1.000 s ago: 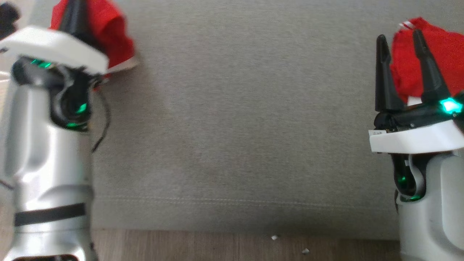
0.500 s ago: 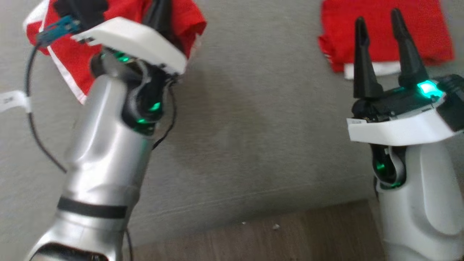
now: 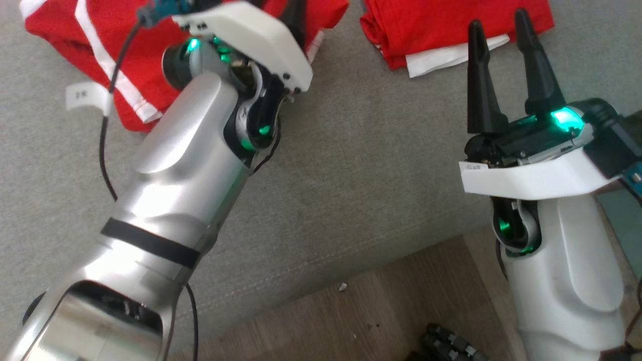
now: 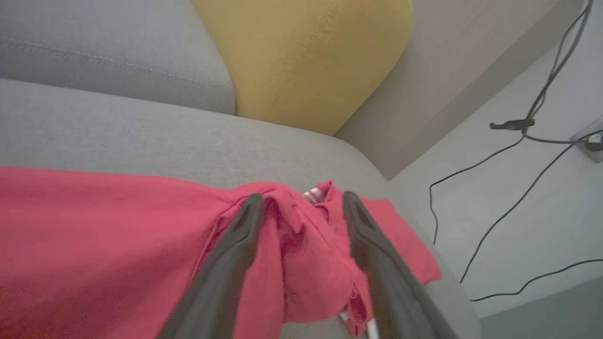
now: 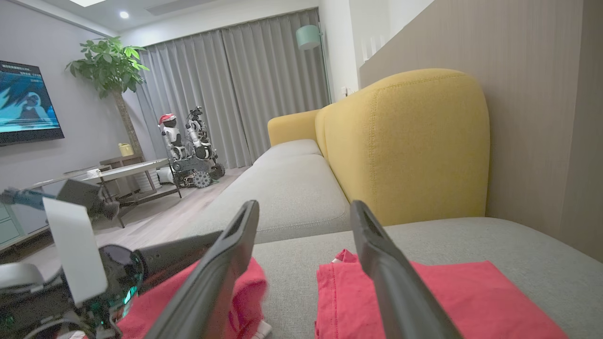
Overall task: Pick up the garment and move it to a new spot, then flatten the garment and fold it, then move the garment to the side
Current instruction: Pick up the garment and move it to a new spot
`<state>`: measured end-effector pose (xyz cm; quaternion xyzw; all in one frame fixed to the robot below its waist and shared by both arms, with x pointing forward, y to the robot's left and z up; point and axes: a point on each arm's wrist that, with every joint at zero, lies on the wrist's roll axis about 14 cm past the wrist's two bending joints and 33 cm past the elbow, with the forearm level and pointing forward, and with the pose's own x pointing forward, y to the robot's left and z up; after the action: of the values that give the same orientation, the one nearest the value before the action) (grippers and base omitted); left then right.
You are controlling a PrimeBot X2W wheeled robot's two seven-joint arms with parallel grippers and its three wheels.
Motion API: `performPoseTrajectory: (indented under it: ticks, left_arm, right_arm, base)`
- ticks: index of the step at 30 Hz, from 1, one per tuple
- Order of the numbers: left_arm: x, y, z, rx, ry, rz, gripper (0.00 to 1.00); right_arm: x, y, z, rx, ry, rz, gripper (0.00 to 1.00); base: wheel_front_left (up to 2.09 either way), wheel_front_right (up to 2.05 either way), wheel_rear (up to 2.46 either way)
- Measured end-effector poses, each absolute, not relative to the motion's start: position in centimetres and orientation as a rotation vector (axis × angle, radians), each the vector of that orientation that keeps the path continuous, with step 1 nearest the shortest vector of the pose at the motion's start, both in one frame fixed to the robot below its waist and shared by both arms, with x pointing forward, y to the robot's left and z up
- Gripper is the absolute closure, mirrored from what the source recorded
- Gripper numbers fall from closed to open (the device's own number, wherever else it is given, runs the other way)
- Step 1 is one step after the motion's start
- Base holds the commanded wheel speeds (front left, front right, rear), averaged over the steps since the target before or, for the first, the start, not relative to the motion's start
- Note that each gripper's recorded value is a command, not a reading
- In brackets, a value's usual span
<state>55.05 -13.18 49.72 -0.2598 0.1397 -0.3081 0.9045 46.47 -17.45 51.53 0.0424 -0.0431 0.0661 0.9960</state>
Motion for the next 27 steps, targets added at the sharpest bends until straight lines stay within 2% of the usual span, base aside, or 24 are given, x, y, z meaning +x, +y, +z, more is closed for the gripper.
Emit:
performPoseTrajectory:
  ticks: [8,15,19,20,27]
  left_arm:
    - [56.0,-9.6,48.2,-0.497,0.237,-0.551,0.00]
    - [56.8,-0.7,50.6,-0.428,0.091,-0.399,0.00]
    - [54.4,5.6,50.7,-0.371,0.030,-0.282,0.00]
    - [54.4,5.6,50.7,-0.371,0.030,-0.282,0.00]
    - [46.5,12.2,50.0,-0.291,-0.019,-0.165,0.00]
  right_arm:
    - [47.3,-16.1,51.5,0.095,-0.097,0.166,0.00]
    - [48.2,-13.6,52.5,0.103,-0.119,0.226,0.00]
    - [47.9,-12.0,52.4,0.110,-0.111,0.262,0.00]
    - [47.9,-12.0,52.4,0.110,-0.111,0.262,0.00]
    - [46.7,-9.6,52.2,0.125,-0.091,0.324,0.00]
  base:
    - [0.00,0.00,0.00]
    - [0.00,0.00,0.00]
    - [0.00,0.00,0.00]
    - [0.00,0.00,0.00]
    - [0.00,0.00,0.00]
